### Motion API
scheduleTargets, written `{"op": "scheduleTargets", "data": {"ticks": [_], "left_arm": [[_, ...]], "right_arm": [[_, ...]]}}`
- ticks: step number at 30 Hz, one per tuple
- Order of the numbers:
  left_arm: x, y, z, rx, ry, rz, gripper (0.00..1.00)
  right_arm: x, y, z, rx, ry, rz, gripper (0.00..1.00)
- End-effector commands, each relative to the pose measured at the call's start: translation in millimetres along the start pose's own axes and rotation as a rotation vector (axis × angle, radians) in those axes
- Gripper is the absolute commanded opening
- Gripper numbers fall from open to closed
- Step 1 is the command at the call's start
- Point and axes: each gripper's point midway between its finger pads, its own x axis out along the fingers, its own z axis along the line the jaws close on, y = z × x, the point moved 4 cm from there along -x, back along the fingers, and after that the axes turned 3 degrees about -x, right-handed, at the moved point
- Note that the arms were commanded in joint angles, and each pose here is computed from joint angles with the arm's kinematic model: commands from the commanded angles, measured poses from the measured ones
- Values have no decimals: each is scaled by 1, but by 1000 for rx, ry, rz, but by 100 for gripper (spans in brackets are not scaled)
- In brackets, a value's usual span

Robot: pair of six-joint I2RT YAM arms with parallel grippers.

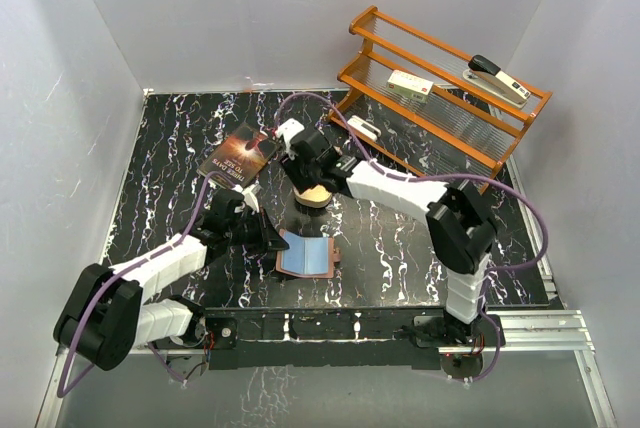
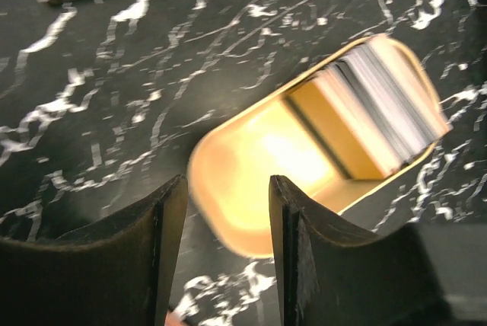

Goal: Put the credit cards into the card holder
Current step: Pick up the credit card from the storage box.

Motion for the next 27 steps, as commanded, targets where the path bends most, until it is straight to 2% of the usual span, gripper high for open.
{"op": "scheduleTargets", "data": {"ticks": [1,8,12,18,27], "left_arm": [[-7,0,-14,17,64,7,0],[-10,0,-18,24,84,0,0],[-12,0,-21,27,99,3,0],[-14,3,-21,31,99,8,0],[-13,2,-22,31,113,5,0]], "right_arm": [[12,-29,-40,-109,48,-47,47],[38,-35,-50,-259,54,-43,55],[52,-31,-61,-328,93,0,58],[63,-21,-76,-376,139,60,58],[65,-4,-90,-421,188,129,51]]}}
